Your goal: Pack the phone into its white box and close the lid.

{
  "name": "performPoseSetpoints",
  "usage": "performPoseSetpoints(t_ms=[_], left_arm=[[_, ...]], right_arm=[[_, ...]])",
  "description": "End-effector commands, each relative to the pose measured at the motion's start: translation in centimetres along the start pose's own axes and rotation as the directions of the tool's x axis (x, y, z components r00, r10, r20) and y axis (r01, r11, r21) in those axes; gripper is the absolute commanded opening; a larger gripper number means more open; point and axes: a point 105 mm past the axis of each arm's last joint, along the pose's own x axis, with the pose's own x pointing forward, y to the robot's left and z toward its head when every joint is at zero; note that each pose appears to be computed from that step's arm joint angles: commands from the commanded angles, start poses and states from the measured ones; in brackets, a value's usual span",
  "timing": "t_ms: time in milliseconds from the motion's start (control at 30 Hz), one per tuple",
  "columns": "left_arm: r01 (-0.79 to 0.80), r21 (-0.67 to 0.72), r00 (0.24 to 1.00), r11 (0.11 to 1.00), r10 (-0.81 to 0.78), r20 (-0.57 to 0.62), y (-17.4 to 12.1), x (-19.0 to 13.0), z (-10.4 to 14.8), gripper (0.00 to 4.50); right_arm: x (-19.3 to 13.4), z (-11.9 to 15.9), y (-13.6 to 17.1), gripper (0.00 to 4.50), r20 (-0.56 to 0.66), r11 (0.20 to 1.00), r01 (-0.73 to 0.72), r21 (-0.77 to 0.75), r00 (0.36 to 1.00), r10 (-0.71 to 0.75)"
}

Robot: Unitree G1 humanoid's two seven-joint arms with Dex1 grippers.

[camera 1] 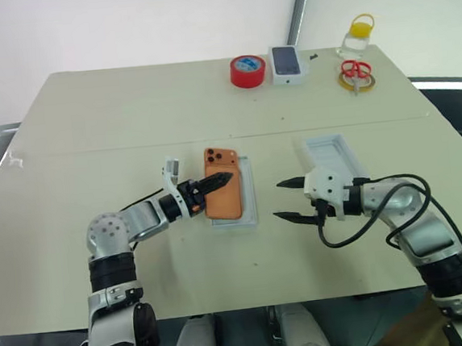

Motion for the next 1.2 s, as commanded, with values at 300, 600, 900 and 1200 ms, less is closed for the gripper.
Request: performPoseSetpoints(t_ms=[300, 600, 900, 1200], left_arm=[[-0.067, 0.015, 0.991, 0.998, 0.068, -0.113, -1.1, 0.1, 0.2, 4.45], [-0.121, 0.128, 0.990, 0.984, 0.130, -0.064, -1.8, -1.1, 1.6, 4.45], [0.064, 0.205, 0.990, 0.977, -0.087, 0.107, -6.2, -3.2, 4.7, 2.09], [-0.336, 0.641, 0.941, 0.690, 0.279, 0.193, 0.5, -4.3, 5.0, 0.07]], right_arm=[[0.7, 0.9, -0.5, 3.41, 0.042, 0.999, 0.022, -0.048, 0.999, -0.020], [1.1, 0.7, -0.5, 3.41, 0.043, 0.998, 0.028, -0.056, 0.999, -0.026], [1.6, 0.6, -1.7, 1.04, 0.035, 0.997, 0.065, -0.046, 0.997, -0.063], [2.0, 0.6, -2.2, 0.00, 0.032, 0.992, 0.090, -0.092, 0.996, -0.088]])
